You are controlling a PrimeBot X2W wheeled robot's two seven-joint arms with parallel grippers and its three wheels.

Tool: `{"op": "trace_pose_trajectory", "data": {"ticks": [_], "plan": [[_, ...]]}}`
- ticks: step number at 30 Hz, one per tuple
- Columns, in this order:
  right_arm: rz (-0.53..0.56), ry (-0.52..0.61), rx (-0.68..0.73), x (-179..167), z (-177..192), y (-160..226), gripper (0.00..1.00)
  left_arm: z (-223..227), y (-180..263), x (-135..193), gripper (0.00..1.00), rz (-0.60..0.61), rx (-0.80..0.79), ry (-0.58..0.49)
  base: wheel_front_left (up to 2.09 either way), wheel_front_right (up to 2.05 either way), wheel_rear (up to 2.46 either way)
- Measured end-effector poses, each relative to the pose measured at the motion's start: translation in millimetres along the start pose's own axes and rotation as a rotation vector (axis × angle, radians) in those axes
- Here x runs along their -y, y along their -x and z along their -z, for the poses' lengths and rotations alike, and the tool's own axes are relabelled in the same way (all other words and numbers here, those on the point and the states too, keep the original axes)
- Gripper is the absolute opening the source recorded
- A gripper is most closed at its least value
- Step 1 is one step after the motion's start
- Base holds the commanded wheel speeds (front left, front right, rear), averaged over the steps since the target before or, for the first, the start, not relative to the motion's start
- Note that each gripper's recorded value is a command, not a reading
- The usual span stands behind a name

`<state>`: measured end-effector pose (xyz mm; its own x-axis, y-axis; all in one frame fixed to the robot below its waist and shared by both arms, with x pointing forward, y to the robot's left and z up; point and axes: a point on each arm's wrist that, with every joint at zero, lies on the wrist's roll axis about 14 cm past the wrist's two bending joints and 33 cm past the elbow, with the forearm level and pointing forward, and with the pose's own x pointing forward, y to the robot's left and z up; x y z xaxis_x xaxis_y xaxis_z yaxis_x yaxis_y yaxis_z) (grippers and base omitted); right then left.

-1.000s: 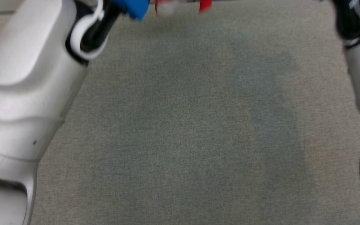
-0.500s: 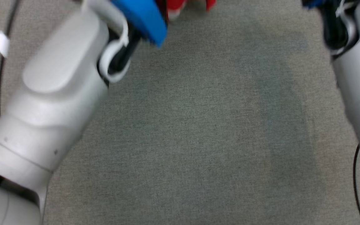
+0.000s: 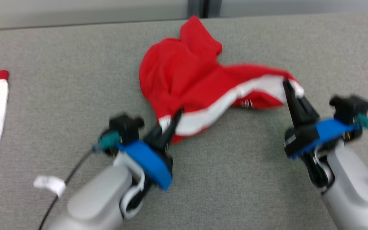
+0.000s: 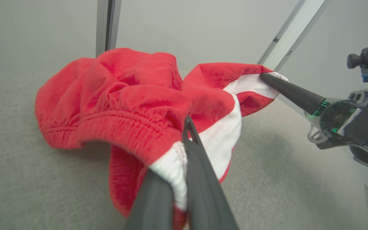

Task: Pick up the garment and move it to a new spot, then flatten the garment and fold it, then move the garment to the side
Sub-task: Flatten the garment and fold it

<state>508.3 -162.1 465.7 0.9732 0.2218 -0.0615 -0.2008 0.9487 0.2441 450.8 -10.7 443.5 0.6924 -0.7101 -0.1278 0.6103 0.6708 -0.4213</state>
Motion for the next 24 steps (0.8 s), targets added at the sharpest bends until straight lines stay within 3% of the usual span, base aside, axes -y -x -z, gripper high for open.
{"op": "trace_pose_trajectory", "data": {"ticks": [7,15,24], "plan": [[0.018,-0.017,-0.103,-0.4,38.4,79.4,0.00,54.7,68.5,37.5,0.00,-0.011,-0.089,0.018,0.00,0.00,0.00],[0.046,-0.038,-0.132,-2.1,51.7,144.7,0.00,64.8,107.1,70.2,0.00,-0.008,-0.087,0.018,0.00,0.00,0.00],[0.090,-0.071,-0.110,-3.5,53.2,171.0,0.00,69.1,118.1,86.5,0.00,0.002,-0.089,0.017,0.00,0.00,0.00]]}}
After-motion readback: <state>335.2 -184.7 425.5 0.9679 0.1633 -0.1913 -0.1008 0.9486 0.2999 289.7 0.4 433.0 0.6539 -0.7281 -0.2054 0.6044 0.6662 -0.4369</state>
